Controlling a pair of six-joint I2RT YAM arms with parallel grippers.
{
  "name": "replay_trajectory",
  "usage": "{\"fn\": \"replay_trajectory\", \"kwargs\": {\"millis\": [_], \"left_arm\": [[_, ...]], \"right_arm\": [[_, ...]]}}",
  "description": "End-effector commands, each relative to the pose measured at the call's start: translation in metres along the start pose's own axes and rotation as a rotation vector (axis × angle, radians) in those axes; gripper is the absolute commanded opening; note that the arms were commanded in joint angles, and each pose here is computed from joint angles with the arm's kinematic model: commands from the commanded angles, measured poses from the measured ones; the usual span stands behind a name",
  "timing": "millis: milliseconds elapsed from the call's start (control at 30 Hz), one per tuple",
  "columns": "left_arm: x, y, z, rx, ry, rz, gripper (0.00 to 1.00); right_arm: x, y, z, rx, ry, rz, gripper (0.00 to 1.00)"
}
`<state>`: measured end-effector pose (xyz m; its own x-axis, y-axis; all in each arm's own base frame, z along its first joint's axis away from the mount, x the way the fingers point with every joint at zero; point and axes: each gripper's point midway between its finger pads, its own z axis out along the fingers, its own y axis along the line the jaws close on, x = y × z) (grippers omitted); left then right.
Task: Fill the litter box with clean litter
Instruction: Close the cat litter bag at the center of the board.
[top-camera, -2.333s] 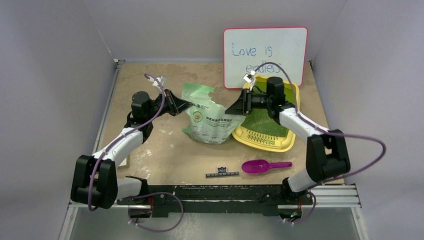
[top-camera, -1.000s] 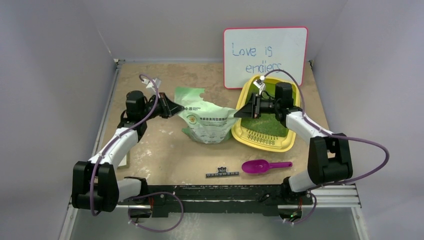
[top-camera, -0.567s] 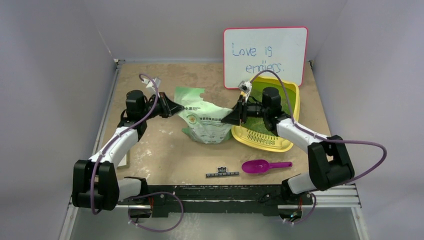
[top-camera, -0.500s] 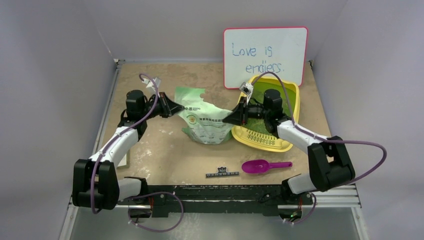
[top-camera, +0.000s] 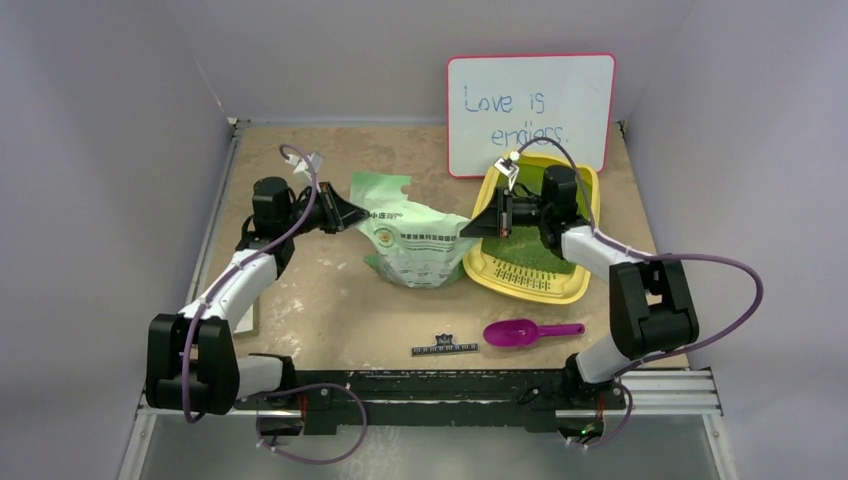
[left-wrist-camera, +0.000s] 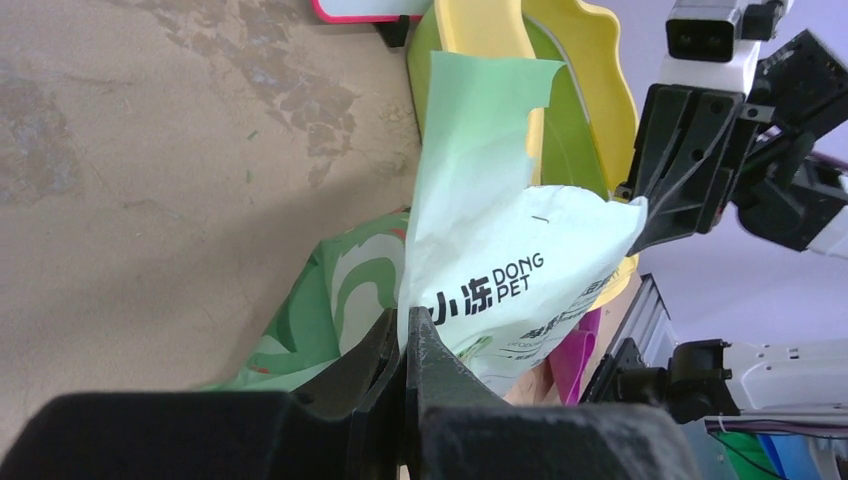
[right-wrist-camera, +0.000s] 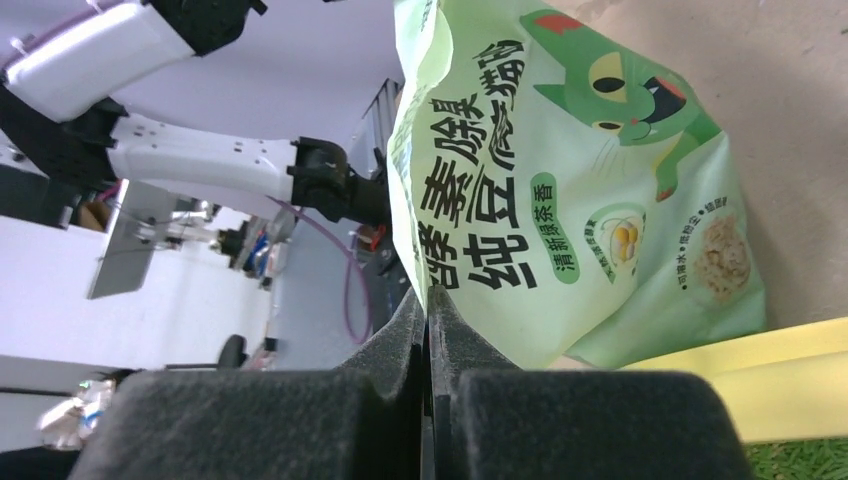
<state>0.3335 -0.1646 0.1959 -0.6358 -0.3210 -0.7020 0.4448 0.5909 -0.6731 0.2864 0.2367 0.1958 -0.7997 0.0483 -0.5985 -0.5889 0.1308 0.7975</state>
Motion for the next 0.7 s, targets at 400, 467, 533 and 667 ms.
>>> {"fn": "replay_trajectory", "kwargs": {"millis": [400,467,533,667], "left_arm": [[-0.004,0.063,-0.013,-0.335,0.085,0.097,0.0],[0.0,0.065,-0.014,-0.343,0.119,0.096,0.0],[0.007,0.065,-0.016,-0.338,0.168,0.101,0.0],[0.011,0.054,-0.014,-0.272,0.211,0.091,0.0]], "right_arm": [[0.003,0.003,-0.02,0.092,0.112,0.114,0.0],[-0.004,-0.004,-0.023,0.193,0.1,0.052,0.0],[-0.013,-0.01,-0.03,0.309,0.075,-0.007,0.0],[-0.049,-0.014,-0.05,0.528,-0.033,-0.212,0.35]]}}
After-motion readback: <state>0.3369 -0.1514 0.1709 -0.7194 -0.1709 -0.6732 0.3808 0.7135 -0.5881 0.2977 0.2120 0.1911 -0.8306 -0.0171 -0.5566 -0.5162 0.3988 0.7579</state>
